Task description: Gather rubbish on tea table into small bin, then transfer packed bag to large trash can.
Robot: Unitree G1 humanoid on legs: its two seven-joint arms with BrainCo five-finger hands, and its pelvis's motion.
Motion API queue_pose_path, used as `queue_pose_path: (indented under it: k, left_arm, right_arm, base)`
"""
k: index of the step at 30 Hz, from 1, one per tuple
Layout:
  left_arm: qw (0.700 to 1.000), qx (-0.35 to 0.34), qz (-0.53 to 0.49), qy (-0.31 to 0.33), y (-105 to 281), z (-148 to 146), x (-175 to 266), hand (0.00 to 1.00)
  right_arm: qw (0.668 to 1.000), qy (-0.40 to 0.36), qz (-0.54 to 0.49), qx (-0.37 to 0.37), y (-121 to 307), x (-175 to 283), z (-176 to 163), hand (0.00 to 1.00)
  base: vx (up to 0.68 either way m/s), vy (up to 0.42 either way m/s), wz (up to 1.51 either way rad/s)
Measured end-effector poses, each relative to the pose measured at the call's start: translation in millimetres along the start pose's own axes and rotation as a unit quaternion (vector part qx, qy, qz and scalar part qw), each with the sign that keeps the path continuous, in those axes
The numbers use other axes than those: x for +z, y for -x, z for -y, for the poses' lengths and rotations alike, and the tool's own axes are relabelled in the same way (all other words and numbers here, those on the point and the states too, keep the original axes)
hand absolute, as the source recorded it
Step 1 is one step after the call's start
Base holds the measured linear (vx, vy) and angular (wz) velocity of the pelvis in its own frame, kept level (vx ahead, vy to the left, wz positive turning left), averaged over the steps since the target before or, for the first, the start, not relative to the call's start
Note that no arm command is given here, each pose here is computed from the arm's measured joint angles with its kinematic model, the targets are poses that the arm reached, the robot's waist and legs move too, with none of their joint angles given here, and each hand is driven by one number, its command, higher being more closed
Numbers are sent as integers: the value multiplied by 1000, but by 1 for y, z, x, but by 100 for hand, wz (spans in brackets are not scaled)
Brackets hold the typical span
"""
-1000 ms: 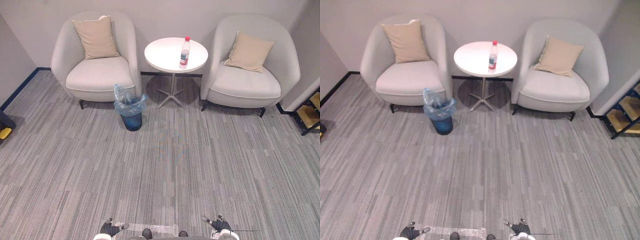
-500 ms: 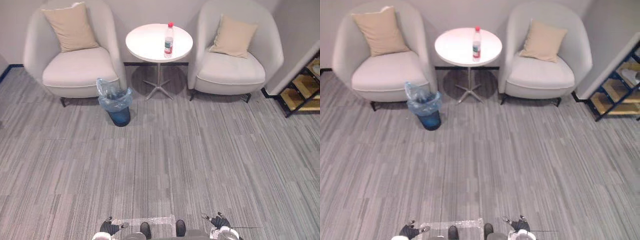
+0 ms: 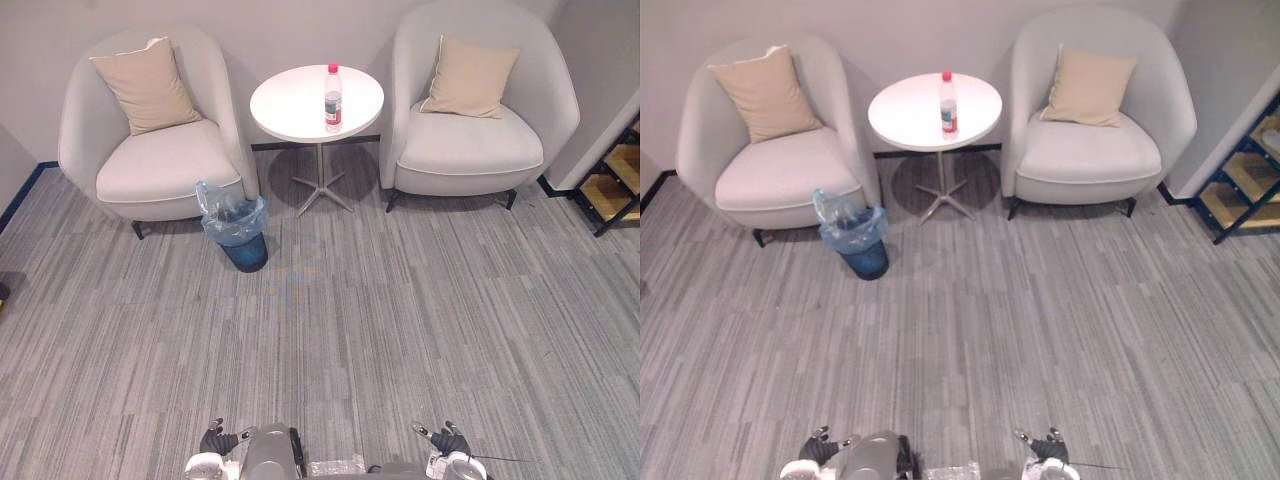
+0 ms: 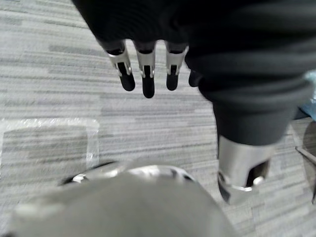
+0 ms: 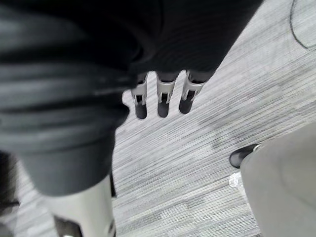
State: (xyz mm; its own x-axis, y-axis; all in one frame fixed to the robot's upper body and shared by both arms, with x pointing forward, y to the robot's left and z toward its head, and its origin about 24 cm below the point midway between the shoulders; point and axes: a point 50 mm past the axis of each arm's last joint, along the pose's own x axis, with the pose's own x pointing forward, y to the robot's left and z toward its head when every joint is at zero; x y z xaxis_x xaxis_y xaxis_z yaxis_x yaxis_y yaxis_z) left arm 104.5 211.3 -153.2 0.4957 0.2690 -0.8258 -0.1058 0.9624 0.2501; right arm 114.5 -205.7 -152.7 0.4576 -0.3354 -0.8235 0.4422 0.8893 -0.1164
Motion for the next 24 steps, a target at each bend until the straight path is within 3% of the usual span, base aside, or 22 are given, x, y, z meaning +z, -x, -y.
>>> queue_pose_path:
  k: [11, 24]
  left_arm:
    - [1000, 12, -9, -4, 0, -9, -5, 0]
    - [998, -49, 8, 48, 0, 44, 18, 0]
  right_arm:
    - [1000, 17, 8, 12, 3, -1, -6, 0]
    - [999, 34, 32, 15, -4, 17, 4, 0]
  base:
    - [384, 162, -30]
    - [430, -165, 7]
